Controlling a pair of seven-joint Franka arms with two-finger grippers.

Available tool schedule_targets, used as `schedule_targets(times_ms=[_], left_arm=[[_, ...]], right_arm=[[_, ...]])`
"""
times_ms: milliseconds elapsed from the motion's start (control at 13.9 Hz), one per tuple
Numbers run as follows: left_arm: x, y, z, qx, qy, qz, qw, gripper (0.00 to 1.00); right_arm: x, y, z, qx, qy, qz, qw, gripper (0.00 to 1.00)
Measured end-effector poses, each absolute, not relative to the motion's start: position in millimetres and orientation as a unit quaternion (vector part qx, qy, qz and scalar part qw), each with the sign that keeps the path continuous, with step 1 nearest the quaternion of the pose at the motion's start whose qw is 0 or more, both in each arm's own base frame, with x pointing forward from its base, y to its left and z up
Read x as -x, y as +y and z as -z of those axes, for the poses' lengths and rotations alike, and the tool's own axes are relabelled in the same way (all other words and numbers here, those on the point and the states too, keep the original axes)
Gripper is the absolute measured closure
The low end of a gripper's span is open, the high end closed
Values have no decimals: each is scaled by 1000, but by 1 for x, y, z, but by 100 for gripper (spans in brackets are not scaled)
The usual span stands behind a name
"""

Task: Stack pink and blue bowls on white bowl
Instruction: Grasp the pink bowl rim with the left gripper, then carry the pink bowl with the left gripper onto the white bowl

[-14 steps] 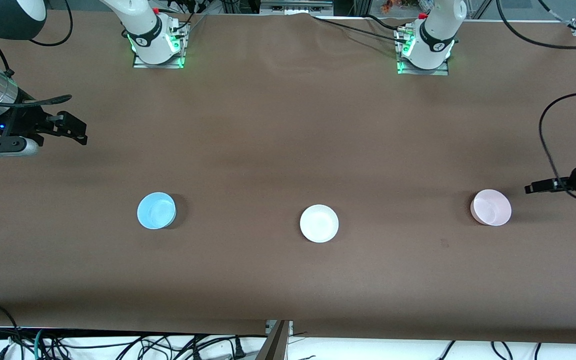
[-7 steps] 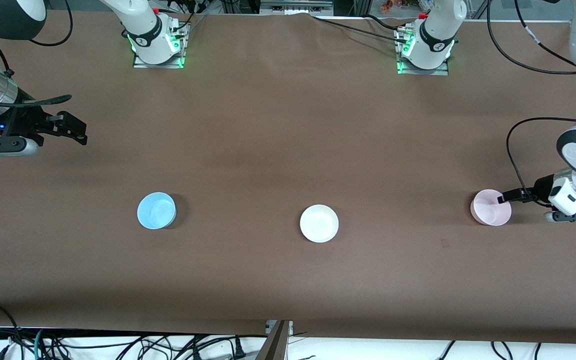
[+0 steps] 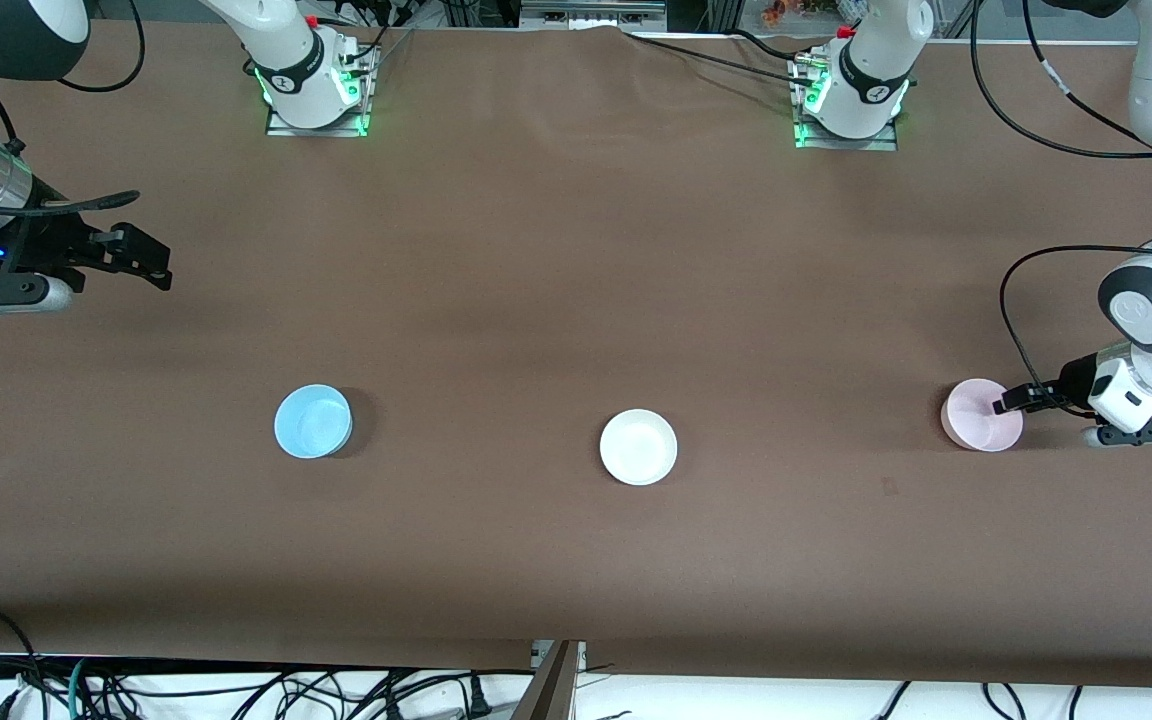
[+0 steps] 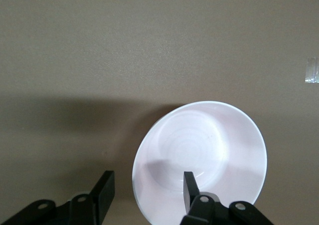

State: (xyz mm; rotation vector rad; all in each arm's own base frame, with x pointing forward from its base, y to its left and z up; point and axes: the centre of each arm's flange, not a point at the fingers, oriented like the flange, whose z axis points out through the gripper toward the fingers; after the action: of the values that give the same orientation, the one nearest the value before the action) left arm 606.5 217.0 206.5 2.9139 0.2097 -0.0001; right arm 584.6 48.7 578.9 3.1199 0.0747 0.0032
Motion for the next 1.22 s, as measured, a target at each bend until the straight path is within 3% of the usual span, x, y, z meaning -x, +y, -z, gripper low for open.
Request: schedule_targets(times_ms=[215,574,933,1220], left_arm=[[-607,216,-202,-991,77,-3,112,39],[-608,216,-201,-992,55,-7,111,95],[-632,202,-229,-992,34,-19,119,97],[-686,63,-282,-986,43,-20,159,97]], right_arm=[[-585,49,-579,-1000,24,-1,10,0],[-585,49,-579,-1000,24,-1,10,0],[-585,48,-579,-1000,24,-1,10,0],[-585,48,-579,-1000,23,-1,10,0]])
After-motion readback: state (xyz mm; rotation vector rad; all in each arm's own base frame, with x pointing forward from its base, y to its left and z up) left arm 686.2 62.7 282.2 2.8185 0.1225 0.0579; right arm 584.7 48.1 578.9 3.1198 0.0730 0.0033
